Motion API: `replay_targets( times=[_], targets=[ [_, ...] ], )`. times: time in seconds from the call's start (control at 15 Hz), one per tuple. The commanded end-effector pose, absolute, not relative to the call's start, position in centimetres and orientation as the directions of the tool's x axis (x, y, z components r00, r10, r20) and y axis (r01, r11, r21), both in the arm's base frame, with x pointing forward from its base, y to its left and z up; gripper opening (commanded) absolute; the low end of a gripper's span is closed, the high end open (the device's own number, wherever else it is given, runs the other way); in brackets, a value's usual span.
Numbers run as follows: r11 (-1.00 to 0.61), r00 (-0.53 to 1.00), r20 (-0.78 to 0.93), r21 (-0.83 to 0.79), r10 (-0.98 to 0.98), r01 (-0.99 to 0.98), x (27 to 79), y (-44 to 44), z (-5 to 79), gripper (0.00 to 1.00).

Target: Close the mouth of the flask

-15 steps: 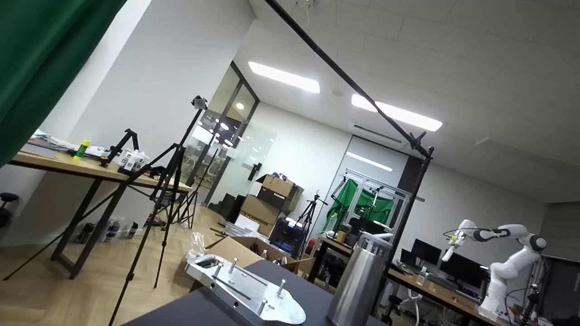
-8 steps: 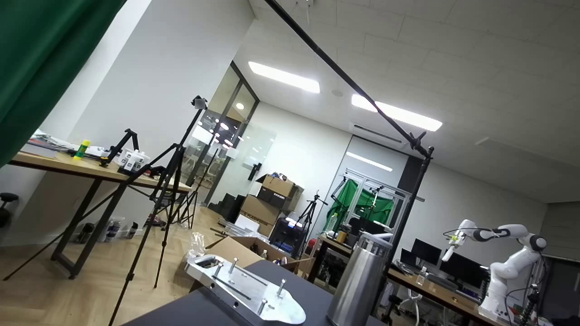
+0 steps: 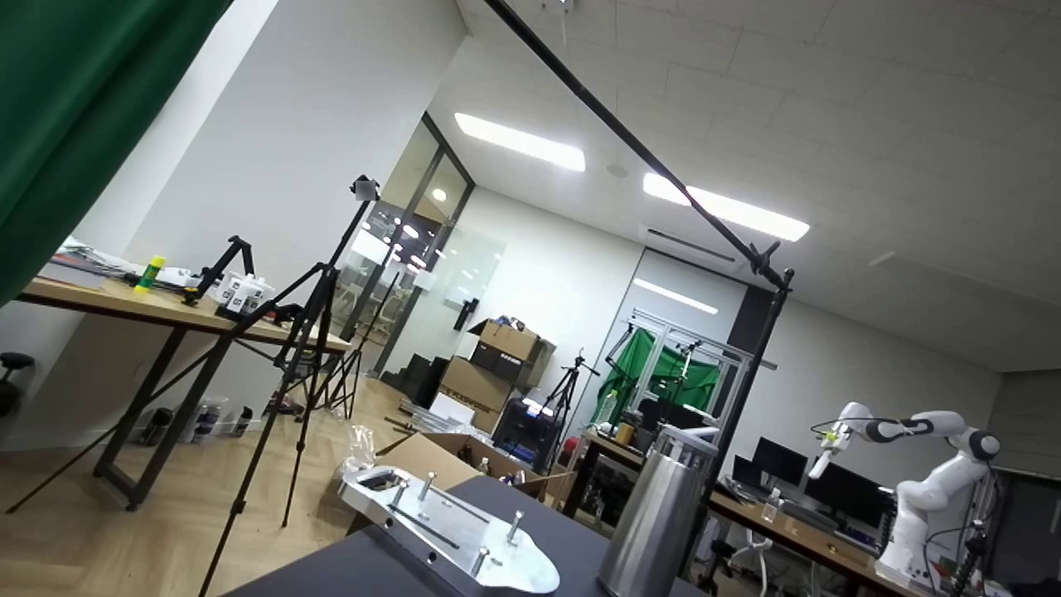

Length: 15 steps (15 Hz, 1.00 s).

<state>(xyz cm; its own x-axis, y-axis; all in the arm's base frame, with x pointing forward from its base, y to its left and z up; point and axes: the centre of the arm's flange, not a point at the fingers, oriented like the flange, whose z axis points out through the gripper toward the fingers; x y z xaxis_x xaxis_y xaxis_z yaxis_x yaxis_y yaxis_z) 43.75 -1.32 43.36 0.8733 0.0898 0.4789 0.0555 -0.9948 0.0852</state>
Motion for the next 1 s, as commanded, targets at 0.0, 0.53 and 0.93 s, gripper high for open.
replay_targets(
  times=[0.0,0.53,0.93],
  targets=[
    [-0.995,0.813,0.575,0.024,0.09,0.094,48.1,5.5,43.3,1.0],
    [-0.967,0.701,0.675,0.076,0.23,0.243,51.1,17.3,41.4,1.0],
    [-0.961,0.698,0.675,0.068,0.242,0.267,50.0,14.9,42.0,1.0]
  ],
)
